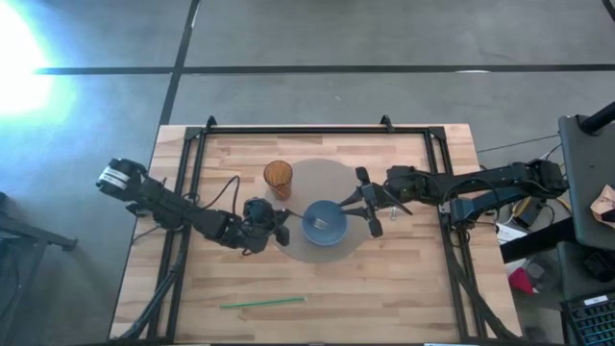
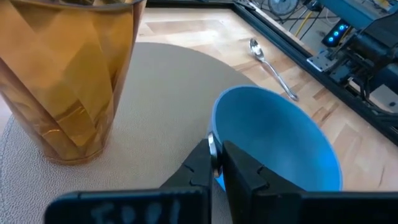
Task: Pick & Place Utensil
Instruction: Put the fork into the bowl, then put the straw into the cup
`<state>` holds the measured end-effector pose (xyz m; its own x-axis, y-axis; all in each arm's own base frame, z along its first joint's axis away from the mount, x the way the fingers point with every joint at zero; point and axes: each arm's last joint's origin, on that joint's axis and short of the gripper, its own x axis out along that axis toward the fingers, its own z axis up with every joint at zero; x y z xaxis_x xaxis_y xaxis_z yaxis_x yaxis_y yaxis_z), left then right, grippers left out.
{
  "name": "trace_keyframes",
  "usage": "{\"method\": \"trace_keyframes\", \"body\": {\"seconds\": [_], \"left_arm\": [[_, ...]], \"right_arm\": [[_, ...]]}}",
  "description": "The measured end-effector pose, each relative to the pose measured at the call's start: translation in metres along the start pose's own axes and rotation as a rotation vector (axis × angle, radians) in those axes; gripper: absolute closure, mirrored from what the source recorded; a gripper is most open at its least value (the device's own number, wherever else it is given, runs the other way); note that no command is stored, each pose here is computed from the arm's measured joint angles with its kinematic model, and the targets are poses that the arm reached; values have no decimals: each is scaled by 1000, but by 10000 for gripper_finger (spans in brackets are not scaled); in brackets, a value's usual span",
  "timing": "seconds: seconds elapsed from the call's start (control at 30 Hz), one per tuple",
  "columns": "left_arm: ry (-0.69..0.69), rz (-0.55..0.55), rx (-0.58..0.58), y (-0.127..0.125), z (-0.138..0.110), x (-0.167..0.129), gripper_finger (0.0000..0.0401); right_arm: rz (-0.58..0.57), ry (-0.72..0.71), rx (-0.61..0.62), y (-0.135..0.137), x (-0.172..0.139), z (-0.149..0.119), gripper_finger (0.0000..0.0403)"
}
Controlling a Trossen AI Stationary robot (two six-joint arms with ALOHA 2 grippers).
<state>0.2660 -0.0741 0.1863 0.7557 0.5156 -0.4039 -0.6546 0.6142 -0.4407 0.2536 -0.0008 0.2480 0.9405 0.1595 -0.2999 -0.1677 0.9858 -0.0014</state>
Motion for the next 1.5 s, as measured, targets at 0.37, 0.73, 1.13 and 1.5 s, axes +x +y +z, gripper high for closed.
{"method": "trace_keyframes", "body": {"seconds": [0.37,0.73,1.13,1.5], "left_arm": [[7,-3,1,0,0,0,355],[-1,-3,13,0,1,0,323],[-21,-31,38,-2,13,-8,294],[-45,-74,90,-4,28,-19,295]], "right_arm": [[0,0,0,0,0,0,320],[0,0,-1,0,0,0,310],[0,0,-4,0,0,0,330],[0,1,0,0,0,0,315]]}}
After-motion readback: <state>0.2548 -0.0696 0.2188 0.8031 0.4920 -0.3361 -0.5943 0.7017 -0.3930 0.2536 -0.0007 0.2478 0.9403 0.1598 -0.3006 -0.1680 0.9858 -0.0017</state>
